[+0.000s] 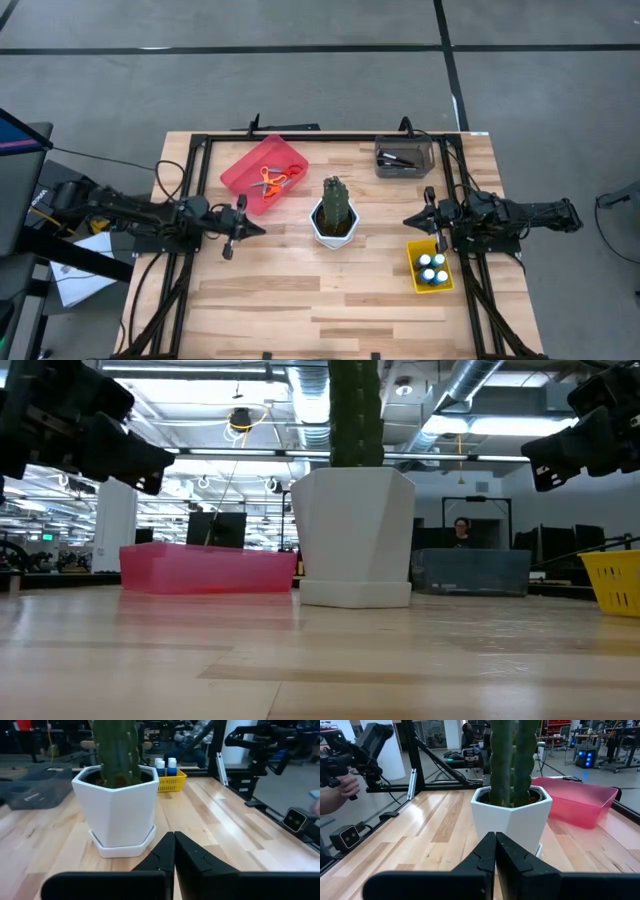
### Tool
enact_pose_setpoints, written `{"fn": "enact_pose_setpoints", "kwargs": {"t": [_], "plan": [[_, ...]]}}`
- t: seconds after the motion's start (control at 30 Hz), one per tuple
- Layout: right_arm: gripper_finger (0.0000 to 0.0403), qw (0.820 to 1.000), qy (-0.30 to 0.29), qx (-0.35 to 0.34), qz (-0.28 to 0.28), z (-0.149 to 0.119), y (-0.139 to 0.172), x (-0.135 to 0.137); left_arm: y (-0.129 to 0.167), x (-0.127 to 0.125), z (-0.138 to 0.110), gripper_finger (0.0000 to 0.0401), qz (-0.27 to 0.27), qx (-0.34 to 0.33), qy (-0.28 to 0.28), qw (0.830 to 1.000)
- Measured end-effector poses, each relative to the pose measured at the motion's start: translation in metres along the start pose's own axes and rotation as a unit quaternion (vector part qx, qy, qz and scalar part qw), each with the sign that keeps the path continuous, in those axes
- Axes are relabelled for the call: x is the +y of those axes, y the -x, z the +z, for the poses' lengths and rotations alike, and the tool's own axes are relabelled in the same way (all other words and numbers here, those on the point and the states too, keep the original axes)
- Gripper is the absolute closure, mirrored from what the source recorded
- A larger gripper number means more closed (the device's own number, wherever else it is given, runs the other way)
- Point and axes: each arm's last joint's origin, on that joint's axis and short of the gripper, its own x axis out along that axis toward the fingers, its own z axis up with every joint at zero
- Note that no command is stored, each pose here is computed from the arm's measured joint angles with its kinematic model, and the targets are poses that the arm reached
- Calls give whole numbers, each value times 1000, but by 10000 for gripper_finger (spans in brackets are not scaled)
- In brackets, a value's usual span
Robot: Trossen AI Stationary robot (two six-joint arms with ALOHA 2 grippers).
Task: Pick & Place Paint Supplies
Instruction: Return to Home Position
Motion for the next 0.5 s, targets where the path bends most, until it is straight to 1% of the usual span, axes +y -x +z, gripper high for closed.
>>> {"fn": "enact_pose_setpoints", "kwargs": {"t": [0.1, 0.23, 0.5], "plan": [[396, 1000, 0, 0, 0, 0, 0, 0, 7, -2, 3, 401, 13, -8, -13, 1000], [396, 1000, 0, 0, 0, 0, 0, 0, 16, -1, 6, 401, 43, -23, -17, 999], [396, 1000, 0, 0, 0, 0, 0, 0, 25, -2, 8, 401, 47, -32, -19, 998]]}}
